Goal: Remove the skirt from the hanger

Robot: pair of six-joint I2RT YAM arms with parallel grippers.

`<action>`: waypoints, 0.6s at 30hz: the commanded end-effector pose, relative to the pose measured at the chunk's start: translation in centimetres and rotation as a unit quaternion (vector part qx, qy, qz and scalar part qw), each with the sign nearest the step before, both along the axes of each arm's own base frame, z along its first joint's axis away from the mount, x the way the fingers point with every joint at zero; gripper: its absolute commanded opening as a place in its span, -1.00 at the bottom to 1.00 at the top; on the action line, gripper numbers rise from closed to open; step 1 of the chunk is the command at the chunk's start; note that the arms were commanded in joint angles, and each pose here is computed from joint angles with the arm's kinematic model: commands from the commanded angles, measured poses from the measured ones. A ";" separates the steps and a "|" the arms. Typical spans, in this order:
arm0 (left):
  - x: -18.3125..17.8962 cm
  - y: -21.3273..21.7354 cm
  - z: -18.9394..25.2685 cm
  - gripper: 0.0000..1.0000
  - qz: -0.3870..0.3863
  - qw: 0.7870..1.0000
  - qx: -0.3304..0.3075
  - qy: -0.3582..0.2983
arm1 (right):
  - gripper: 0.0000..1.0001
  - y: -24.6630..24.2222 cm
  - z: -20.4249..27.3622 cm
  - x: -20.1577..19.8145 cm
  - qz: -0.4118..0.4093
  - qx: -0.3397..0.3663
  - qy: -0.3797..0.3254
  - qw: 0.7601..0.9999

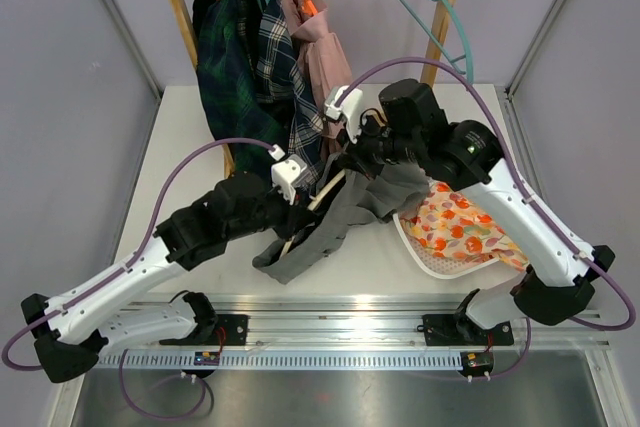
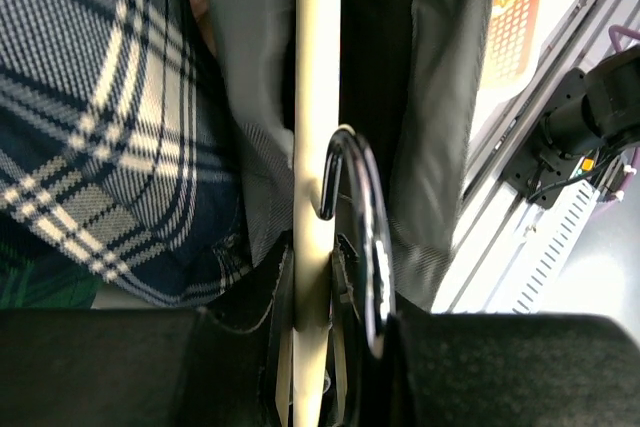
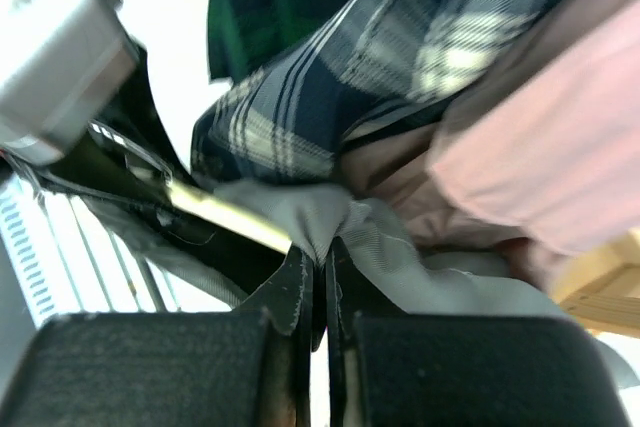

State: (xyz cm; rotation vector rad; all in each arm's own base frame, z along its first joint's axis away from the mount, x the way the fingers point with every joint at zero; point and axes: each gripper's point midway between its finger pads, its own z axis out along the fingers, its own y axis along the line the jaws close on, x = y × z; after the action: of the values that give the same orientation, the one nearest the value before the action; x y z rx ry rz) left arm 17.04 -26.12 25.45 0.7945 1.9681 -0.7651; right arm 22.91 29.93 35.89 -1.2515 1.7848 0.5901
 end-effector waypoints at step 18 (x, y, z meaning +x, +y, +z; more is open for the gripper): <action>2.0 -1.9 0.5 -1.00 -0.015 0.999 0.021 -0.025 | -1.00 5.3 4.7 -12.9 0.248 0.140 0.046 0.958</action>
State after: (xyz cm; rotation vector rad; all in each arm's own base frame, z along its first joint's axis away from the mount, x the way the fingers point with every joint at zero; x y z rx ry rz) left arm 16.72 -26.17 25.33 0.8763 1.9360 -0.7538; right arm 20.65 29.47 35.13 -1.3028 1.7378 0.6248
